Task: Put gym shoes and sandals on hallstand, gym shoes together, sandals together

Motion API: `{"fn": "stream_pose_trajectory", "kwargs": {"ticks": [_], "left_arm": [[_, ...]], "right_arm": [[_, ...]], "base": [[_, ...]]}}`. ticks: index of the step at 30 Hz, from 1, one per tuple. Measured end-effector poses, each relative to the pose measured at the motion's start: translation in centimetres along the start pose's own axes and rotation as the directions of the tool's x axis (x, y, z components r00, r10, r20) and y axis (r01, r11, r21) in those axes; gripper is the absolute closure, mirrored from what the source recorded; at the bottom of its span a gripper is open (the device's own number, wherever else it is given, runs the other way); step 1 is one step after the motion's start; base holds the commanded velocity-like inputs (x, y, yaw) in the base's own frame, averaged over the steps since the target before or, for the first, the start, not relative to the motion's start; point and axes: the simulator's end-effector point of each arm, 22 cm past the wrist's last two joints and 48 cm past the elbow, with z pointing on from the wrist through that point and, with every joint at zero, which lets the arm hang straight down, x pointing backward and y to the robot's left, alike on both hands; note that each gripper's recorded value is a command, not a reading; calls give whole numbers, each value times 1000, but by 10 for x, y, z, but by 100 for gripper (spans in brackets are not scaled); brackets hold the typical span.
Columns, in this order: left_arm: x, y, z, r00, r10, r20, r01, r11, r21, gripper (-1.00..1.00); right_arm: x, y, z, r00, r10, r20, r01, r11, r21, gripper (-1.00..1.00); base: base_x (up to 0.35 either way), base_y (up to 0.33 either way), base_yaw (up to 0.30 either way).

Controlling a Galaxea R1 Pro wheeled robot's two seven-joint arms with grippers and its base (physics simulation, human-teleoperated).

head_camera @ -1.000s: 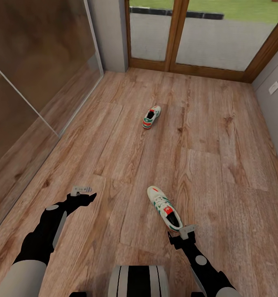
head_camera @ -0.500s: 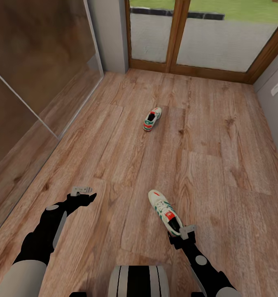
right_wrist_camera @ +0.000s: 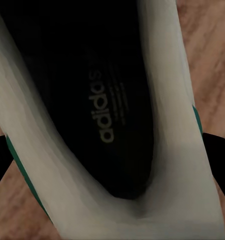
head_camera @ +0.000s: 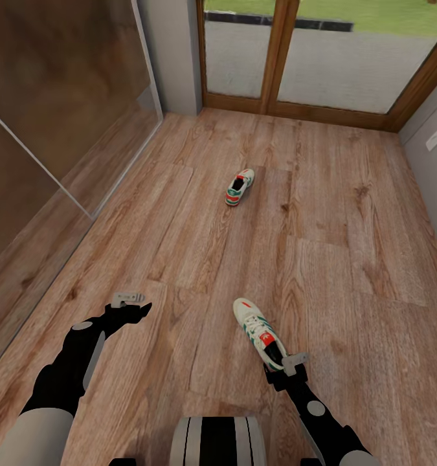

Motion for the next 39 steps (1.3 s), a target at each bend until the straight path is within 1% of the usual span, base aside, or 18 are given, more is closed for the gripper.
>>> {"fn": "stream_pose_trajectory", "kwargs": {"ticks": [23,29,36,37,39], "left_arm": [[1,1,-1,1000,2,1,-2,1000,-2,-100],[-8,1,-9,1000,4,17,-4,1000,-3,-100],[5,4,-23,1000,8,10,-8,1000,-15,-100],[15,7,-27,1000,15,10,-15,1000,-21,-100],[19,7,-31,999,24,24,-23,999,-24,-100]], "right_arm": [[0,0,0,1000,1,1,-1,1000,0,100],[-14,-4,-4,1000,0,23,-1,1000,9,100],[-30,-8,-8,999,-3,51,2,1000,18,100],[-32,-9,-9,998,-4,56,3,1000,20,100],[-37,-10,-10,998,-5,65,4,1000,22,100]], "base": [[0,0,0],[0,0,0],[0,0,0],[0,0,0],[0,0,0]]}}
